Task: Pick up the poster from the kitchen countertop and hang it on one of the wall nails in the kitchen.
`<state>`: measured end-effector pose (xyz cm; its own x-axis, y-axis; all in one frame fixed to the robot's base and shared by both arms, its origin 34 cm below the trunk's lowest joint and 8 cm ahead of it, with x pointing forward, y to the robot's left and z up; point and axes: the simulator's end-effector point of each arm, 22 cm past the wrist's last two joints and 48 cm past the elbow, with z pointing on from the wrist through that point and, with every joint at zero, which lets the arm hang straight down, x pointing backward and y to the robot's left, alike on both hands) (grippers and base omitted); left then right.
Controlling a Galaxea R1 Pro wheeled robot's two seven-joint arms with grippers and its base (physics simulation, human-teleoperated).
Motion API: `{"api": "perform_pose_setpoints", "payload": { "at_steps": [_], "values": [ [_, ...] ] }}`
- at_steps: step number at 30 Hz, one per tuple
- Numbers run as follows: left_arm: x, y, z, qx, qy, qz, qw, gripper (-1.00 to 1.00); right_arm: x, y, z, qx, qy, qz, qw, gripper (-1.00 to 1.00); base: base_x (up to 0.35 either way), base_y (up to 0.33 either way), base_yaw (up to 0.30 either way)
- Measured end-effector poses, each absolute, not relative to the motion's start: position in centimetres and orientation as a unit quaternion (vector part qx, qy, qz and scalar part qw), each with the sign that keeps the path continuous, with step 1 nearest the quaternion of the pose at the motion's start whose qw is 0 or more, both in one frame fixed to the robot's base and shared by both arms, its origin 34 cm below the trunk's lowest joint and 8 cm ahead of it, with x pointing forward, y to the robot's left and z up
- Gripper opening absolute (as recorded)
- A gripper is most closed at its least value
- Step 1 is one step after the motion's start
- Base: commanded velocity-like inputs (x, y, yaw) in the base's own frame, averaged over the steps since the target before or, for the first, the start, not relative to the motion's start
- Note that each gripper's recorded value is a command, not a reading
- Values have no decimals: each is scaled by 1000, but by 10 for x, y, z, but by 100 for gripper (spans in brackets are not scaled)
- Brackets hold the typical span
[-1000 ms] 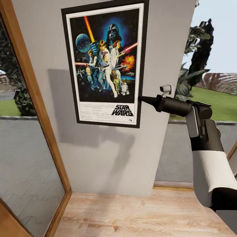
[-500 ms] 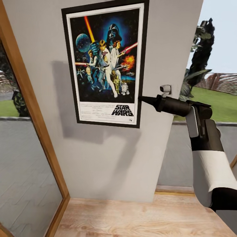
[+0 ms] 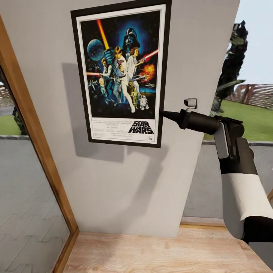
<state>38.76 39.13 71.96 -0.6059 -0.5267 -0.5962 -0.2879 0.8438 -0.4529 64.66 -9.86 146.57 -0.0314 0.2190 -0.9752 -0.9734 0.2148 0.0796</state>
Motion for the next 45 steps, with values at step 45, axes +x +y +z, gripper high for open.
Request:
{"api": "perform_pose_setpoints", "payload": {
  "at_steps": [45],
  "values": [
    [387,390,719,-231,882,-159,379,100,647,-100,1465,-367,510,506,591,-100,191,0,0]
  ]
}}
